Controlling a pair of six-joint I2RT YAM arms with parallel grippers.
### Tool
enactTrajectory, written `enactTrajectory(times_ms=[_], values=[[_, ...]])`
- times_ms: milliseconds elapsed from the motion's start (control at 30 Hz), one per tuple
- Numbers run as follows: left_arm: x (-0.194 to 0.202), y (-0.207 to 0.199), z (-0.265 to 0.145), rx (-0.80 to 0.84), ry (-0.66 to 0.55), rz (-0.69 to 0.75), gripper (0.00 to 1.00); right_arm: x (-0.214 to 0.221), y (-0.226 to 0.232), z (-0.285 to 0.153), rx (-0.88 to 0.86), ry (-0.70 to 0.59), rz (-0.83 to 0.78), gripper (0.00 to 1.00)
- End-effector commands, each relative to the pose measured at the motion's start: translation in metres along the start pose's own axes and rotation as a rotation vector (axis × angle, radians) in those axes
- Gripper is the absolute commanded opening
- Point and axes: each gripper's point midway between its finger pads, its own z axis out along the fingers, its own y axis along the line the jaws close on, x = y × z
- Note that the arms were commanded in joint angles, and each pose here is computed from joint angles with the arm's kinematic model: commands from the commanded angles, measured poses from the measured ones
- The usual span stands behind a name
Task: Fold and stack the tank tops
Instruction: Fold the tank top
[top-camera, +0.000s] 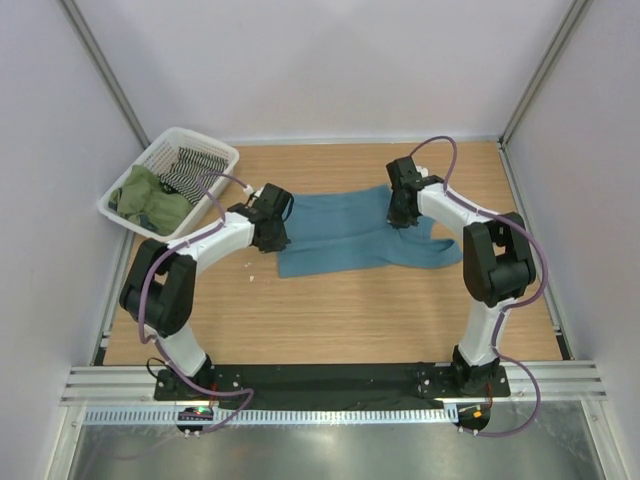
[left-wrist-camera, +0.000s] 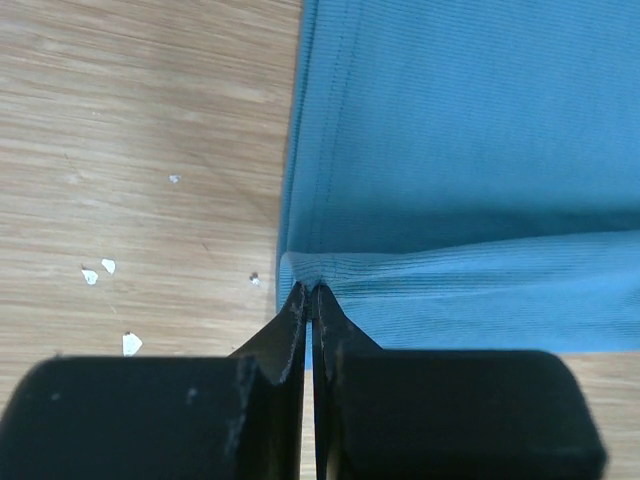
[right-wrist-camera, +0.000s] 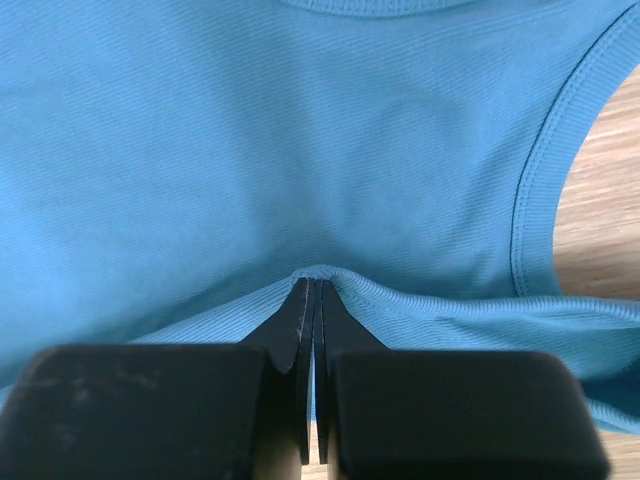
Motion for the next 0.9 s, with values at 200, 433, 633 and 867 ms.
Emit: enactTrajectory(times_ms=[200,433,633,867], values=[[-0.017,0.004,0.011,-0.009,-0.012,-0.014,0.01,-0.032,0.007,-0.003,-0.024,-0.054,0.016,0.11],[-0.026,-0.003,0.0,0.055,-0.037,-0.014,0.5,-0.04,0.009,-0.019,-0.054,-0.092,0.023,0.52],[-0.037,-0.005,-0.027,0.099,-0.106,-0.024,0.63,-0.03,-0.001,-0.045,-0.085,-0.127,0.02,0.51],[-0.025,-0.007,-0.035,0.15,-0.082,-0.033,0.61,-0.006,0.003,-0.042,-0.158,-0.089,0.003,0.6]])
